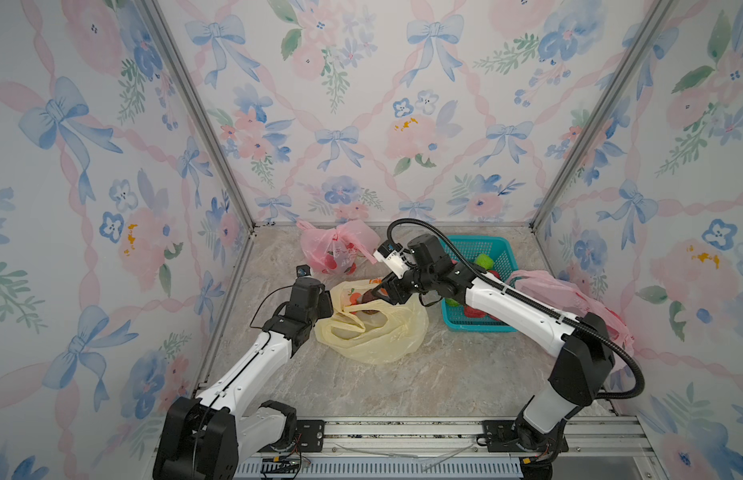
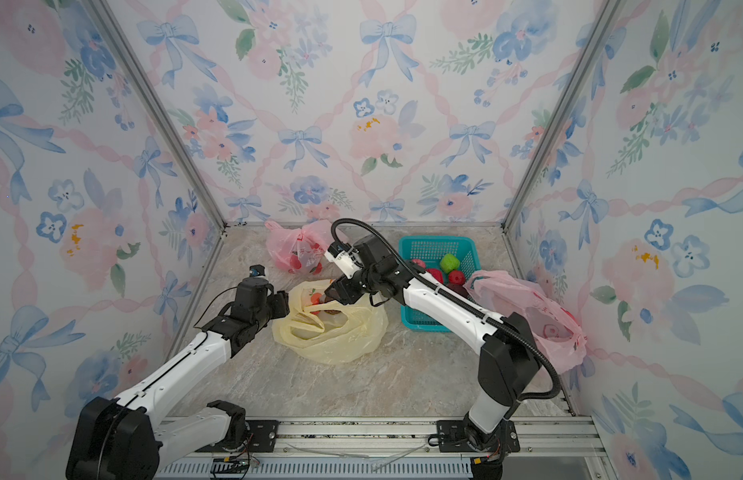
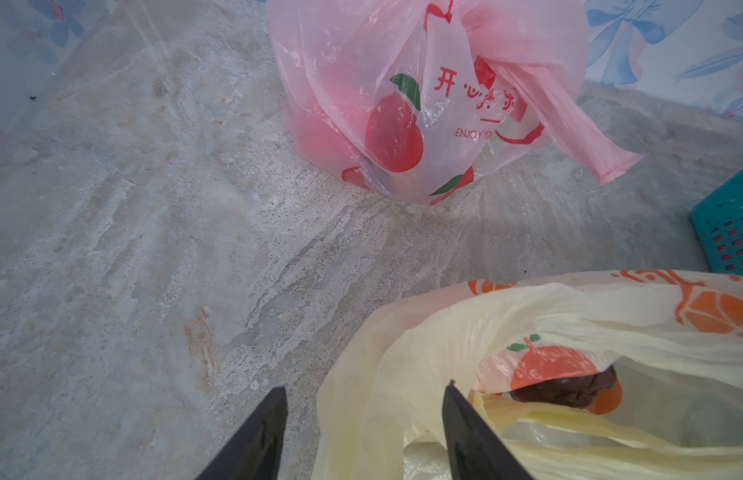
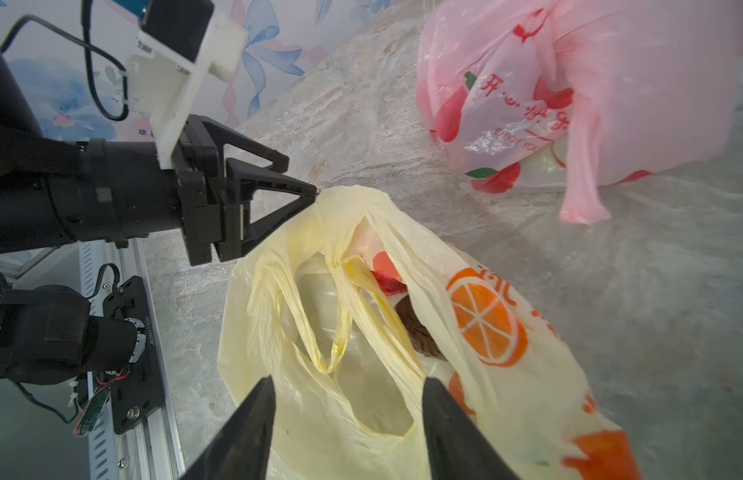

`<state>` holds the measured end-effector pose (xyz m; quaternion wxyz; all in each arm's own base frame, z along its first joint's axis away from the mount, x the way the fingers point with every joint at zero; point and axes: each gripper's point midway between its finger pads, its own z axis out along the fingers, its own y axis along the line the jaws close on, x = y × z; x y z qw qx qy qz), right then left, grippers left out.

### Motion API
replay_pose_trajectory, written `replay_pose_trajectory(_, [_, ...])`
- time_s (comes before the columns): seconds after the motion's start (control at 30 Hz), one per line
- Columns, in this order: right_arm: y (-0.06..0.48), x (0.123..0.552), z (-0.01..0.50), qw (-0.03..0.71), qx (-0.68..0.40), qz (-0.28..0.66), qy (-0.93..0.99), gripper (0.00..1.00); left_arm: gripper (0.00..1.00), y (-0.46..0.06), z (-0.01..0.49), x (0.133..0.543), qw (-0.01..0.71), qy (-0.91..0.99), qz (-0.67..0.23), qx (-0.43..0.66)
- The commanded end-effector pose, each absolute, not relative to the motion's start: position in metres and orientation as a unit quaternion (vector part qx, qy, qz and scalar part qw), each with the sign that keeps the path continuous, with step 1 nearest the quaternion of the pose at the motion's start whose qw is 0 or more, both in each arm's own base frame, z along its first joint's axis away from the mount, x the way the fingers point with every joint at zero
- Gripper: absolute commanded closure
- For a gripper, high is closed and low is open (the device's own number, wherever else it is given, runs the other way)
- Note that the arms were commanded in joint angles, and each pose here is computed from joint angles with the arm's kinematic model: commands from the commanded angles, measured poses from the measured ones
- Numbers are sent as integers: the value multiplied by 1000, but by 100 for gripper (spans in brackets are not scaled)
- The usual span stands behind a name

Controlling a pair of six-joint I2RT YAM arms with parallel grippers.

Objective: Untie the knot of a plastic bag & take out the apple
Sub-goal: Pick up the apple from the plastic bag.

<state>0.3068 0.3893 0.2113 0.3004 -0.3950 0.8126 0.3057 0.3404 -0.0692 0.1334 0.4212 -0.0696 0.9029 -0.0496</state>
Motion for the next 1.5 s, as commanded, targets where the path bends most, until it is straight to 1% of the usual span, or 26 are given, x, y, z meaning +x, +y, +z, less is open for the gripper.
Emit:
replay_pose_trajectory(0.0, [404, 315, 190, 289, -382, 264, 837, 44, 37, -82, 141, 356, 435, 897, -71, -42])
replay_pose_trajectory(0.07, [410, 321, 180, 287, -377, 236, 848, 45, 34, -91, 138, 356, 430, 897, -94, -33])
replay_pose_trajectory(0.2, [417, 327, 161, 275, -371, 209, 862, 46, 32, -100, 135, 351, 430, 894, -125, -23])
replay_pose_trajectory(0.33, [415, 339, 141, 264, -360, 175, 877, 48, 30, -91, 122, 349, 423, 899, -112, -30])
replay_pose_trajectory(0.47, [417, 347, 132, 266, -352, 163, 882, 49, 29, -79, 120, 353, 433, 896, -90, -44])
replay_pose_trajectory(0.6, [418, 352, 121, 260, -352, 149, 887, 49, 28, -81, 121, 357, 439, 892, -99, -39])
replay_pose_trajectory(0.8, [407, 342, 99, 227, -370, 128, 892, 50, 26, -100, 105, 360, 409, 902, -138, -17])
replay_pose_trajectory(0.93, [396, 326, 94, 209, -393, 122, 887, 50, 25, -111, 87, 350, 381, 910, -162, -4])
replay_pose_trajectory(1.0, [390, 318, 91, 200, -406, 116, 884, 50, 25, -116, 82, 345, 372, 912, -173, 2])
replay_pose_trajectory(1.1, [383, 307, 88, 188, -425, 107, 879, 50, 28, -119, 76, 338, 367, 913, -179, 6])
replay_pose_trajectory(1.13, [380, 305, 86, 185, -430, 103, 878, 49, 32, -119, 75, 336, 367, 913, -180, 6])
replay_pose_trajectory(1.17, [378, 303, 84, 184, -433, 100, 877, 49, 38, -120, 74, 335, 366, 912, -183, 8])
replay_pose_trajectory(1.3, [368, 297, 72, 166, -436, 86, 880, 49, 68, -124, 73, 331, 363, 910, -197, 15])
replay_pose_trajectory(1.37, [360, 297, 67, 159, -431, 76, 885, 49, 86, -126, 72, 331, 361, 910, -203, 17])
replay_pose_trajectory(1.4, [358, 298, 67, 159, -426, 76, 887, 49, 100, -126, 72, 331, 360, 910, -204, 18])
replay_pose_trajectory(1.47, [351, 301, 69, 164, -410, 79, 894, 47, 100, -124, 73, 332, 365, 909, -202, 11])
